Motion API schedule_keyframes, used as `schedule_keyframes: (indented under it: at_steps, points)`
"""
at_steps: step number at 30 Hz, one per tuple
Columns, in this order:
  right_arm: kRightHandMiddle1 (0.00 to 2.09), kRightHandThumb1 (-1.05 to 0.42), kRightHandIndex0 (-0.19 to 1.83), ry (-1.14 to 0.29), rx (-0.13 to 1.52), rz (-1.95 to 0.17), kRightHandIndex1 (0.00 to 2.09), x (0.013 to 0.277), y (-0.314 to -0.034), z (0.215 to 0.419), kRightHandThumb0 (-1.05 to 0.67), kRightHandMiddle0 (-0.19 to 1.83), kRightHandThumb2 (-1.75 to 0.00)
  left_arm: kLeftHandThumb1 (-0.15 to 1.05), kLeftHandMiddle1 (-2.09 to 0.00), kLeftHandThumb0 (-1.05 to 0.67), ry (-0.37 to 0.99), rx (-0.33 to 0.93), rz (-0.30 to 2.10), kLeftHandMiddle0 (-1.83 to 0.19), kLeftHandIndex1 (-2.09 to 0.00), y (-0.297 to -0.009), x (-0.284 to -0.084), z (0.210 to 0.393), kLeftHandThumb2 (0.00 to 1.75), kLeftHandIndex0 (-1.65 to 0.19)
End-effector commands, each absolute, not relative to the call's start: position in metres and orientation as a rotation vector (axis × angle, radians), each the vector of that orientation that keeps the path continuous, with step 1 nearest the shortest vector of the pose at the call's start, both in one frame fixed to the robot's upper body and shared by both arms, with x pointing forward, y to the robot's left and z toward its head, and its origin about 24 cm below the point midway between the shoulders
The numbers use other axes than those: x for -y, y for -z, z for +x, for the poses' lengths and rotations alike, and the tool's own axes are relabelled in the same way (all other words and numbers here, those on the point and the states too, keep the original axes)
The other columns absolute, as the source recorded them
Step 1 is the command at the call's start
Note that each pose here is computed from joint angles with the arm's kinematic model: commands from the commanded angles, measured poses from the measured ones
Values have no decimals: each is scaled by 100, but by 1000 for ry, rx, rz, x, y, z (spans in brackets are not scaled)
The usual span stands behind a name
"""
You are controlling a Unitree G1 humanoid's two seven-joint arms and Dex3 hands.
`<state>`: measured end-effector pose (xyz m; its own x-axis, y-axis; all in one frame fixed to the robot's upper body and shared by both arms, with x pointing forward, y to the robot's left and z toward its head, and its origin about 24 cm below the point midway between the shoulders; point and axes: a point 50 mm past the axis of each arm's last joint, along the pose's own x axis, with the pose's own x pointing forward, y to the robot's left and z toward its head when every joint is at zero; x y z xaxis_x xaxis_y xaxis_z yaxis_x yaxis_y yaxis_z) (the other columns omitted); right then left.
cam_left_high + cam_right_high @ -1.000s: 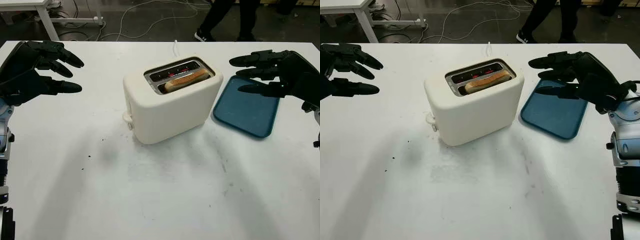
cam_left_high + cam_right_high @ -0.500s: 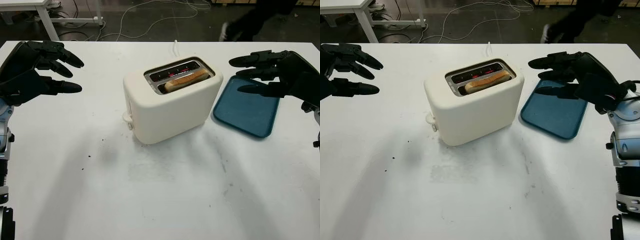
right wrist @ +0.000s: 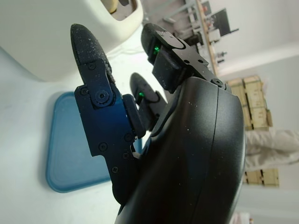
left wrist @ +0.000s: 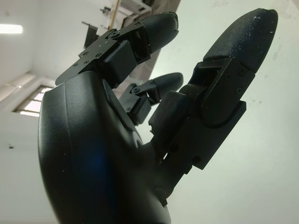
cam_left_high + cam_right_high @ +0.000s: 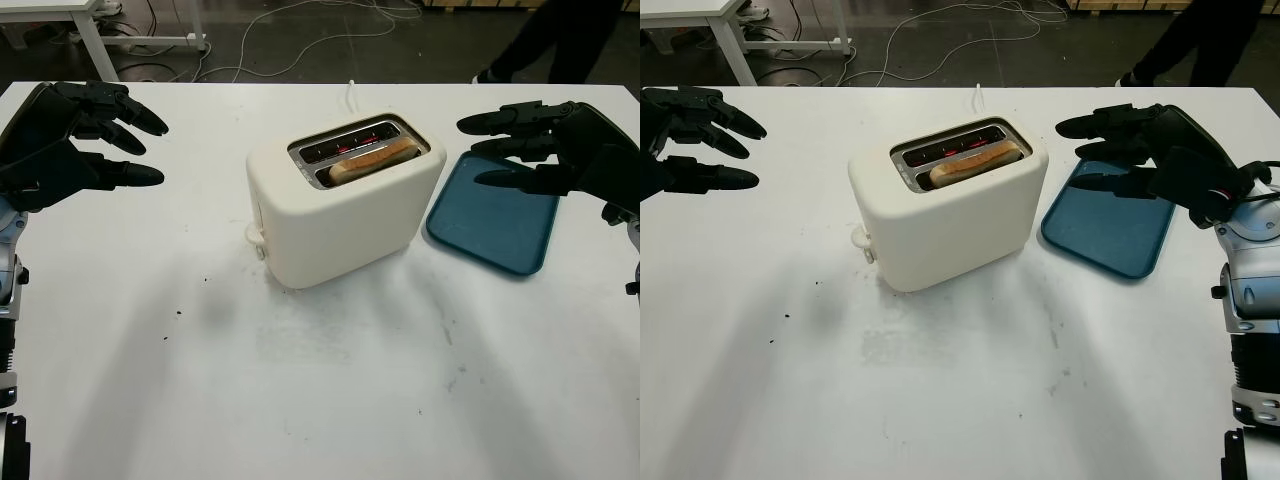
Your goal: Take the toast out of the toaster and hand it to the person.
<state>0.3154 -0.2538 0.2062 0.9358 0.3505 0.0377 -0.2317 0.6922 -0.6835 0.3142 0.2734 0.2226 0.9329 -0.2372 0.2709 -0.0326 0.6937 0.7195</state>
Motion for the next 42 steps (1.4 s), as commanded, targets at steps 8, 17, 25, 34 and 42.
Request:
schedule_keyframes:
  at_steps: [8, 17, 25, 34, 42]
  points:
    - [1, -84, 73, -331, 196, -759, 7, 250, -210, 316, -66, 72, 0, 64, -81, -105, 118, 373, 806, -81, -67, -224, -273, 315, 0, -83]
    - [1, -83, 73, -328, 198, -755, 8, 251, -209, 316, -66, 72, 0, 65, -80, -105, 118, 373, 802, -81, -66, -224, -273, 315, 0, -83]
    - [1, -84, 75, -330, 205, -763, 9, 251, -208, 316, -67, 73, 0, 64, -81, -105, 113, 371, 810, -82, -67, -224, -273, 314, 0, -83]
    - [0, -83, 71, -327, 188, -744, 7, 251, -208, 315, -64, 71, 0, 64, -81, -105, 112, 380, 806, -82, -68, -223, -273, 314, 0, -83]
    - [0, -83, 71, -324, 185, -736, 7, 251, -207, 315, -65, 72, 0, 65, -82, -105, 112, 377, 809, -82, -68, -223, -274, 314, 0, -83]
